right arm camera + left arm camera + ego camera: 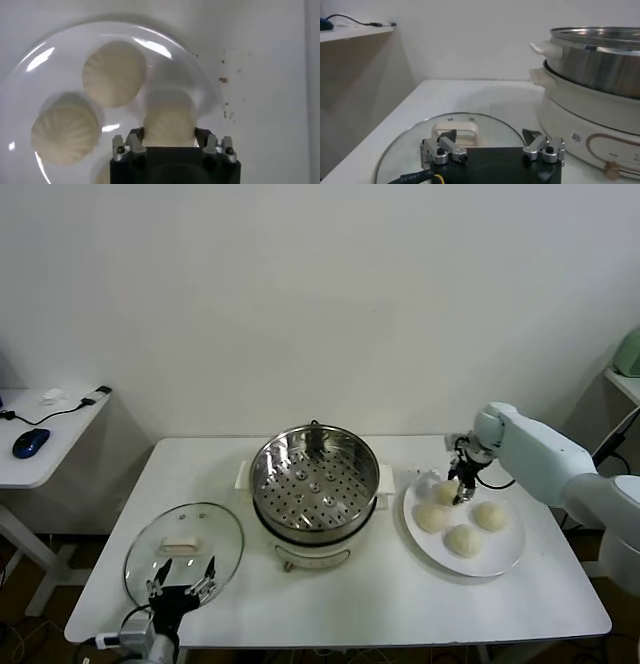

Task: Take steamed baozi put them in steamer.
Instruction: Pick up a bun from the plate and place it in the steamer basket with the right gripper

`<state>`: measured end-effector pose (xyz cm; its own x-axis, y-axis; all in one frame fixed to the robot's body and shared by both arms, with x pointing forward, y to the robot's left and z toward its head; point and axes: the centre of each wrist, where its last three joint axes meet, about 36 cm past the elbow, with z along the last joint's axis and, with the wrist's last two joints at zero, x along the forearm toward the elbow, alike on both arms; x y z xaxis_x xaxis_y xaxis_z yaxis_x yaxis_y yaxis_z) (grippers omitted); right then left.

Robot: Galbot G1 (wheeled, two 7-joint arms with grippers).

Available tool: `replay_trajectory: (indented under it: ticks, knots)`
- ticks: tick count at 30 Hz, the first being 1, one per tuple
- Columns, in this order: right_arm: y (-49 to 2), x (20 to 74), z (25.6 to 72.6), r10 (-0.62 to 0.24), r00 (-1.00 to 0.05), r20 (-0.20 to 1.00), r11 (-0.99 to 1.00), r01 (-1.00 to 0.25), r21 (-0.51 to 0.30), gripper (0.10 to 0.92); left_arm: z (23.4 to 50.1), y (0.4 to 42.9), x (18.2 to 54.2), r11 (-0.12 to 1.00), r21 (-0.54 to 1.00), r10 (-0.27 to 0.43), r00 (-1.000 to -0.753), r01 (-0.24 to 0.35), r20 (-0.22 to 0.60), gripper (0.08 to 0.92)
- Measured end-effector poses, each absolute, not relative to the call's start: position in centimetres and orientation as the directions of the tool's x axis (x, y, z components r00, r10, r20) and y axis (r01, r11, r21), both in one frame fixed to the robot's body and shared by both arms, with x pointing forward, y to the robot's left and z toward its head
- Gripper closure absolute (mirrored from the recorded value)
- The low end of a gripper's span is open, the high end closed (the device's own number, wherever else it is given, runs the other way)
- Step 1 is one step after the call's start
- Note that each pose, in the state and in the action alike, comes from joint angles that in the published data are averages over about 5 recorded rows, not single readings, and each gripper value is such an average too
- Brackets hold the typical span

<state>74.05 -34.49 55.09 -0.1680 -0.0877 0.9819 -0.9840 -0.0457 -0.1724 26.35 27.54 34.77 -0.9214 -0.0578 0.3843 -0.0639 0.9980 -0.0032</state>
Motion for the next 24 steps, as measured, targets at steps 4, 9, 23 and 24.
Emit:
replay_trajectory:
  ticks: [4, 9, 23, 24]
  knots:
    - [-30.6, 74.3, 62.1, -0.138, -0.203, 0.969, -0.162, -0.961, -0.225, 0.344, 35.1, 27.4, 26.4, 0.998, -0.005, -0.057, -0.923, -0.063, 0.380, 0.177]
    - [-23.7, 72.9, 69.8, -0.212, -0.220, 0.952, -0.366, -0.886, -0.286, 0.346, 35.7, 27.2, 26.5, 0.998, -0.006, -0.053, -0.927, -0.060, 0.371, 0.177]
    - [-7.7, 67.8, 70.7, -0.212, -0.108, 0.971, -0.890, -0.390, -0.237, 0.344, 36.2, 27.2, 26.5, 0.999, 0.007, -0.042, -0.932, -0.042, 0.360, 0.177]
    - [-7.3, 67.9, 70.0, -0.205, -0.106, 0.973, -0.905, -0.358, -0.230, 0.344, 36.3, 27.3, 26.6, 0.999, 0.009, -0.043, -0.932, -0.043, 0.359, 0.177]
